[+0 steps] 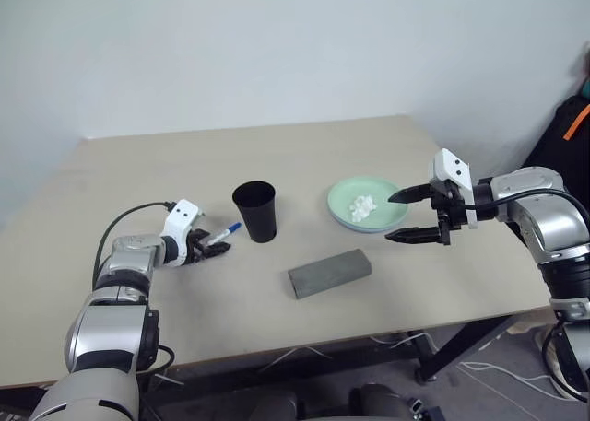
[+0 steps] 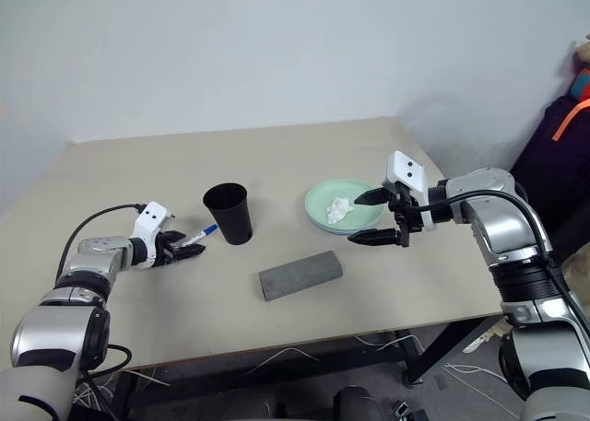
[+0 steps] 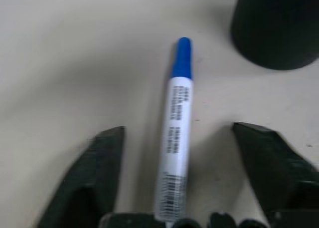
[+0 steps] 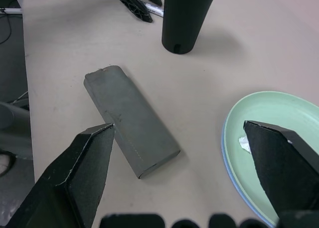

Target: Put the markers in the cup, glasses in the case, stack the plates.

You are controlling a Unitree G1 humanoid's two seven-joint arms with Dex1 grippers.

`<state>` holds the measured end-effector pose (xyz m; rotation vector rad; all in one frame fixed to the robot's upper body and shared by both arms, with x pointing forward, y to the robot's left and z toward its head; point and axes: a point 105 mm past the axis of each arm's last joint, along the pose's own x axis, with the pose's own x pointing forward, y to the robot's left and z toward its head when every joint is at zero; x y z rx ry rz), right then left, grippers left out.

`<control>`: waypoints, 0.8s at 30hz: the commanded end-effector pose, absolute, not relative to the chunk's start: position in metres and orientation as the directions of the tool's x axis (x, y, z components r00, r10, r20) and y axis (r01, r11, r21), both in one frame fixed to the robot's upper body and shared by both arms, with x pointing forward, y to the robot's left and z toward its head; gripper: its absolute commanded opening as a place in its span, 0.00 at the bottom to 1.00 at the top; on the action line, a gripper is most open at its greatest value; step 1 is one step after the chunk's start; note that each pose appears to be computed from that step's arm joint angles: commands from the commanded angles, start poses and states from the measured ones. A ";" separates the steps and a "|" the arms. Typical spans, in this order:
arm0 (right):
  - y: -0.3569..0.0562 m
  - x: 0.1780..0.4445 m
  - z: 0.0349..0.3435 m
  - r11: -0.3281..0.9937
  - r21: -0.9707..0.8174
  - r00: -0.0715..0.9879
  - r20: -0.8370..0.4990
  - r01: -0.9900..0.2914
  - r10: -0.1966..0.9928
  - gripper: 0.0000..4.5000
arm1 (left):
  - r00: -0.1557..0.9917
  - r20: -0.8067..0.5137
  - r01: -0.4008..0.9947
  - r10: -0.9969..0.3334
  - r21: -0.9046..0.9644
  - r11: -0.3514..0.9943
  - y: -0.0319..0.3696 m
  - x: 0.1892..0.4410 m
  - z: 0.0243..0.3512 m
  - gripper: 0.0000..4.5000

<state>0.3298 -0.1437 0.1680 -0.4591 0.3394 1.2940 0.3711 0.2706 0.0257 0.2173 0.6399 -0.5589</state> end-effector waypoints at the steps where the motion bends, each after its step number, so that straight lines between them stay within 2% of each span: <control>1: -0.143 0.330 0.185 0.199 -0.193 0.268 -0.459 -0.961 0.847 1.00 | 0.616 -0.661 0.585 -0.429 0.019 0.811 0.267 0.366 0.017 0.47; 6: -0.142 0.330 0.185 0.199 -0.193 0.268 -0.457 -0.961 0.848 1.00 | 0.601 -0.676 0.595 -0.427 0.022 0.803 0.267 0.365 0.016 0.09; 7: -0.142 0.330 0.185 0.200 -0.193 0.268 -0.457 -0.961 0.848 1.00 | 0.600 -0.676 0.596 -0.427 0.021 0.803 0.267 0.365 0.016 0.03; 11: -0.142 0.330 0.185 0.200 -0.193 0.268 -0.456 -0.961 0.848 1.00 | 0.604 -0.668 0.603 -0.435 0.026 0.797 0.266 0.366 0.019 0.03; 20: -0.141 0.330 0.185 0.197 -0.193 0.266 -0.456 -0.961 0.849 1.00 | 0.718 -0.511 0.568 -0.472 0.039 0.822 0.271 0.388 0.069 0.03; 24: -0.141 0.331 0.185 0.195 -0.193 0.264 -0.456 -0.962 0.850 1.00 | 0.809 -0.347 0.510 -0.475 0.012 0.860 0.271 0.407 0.111 0.03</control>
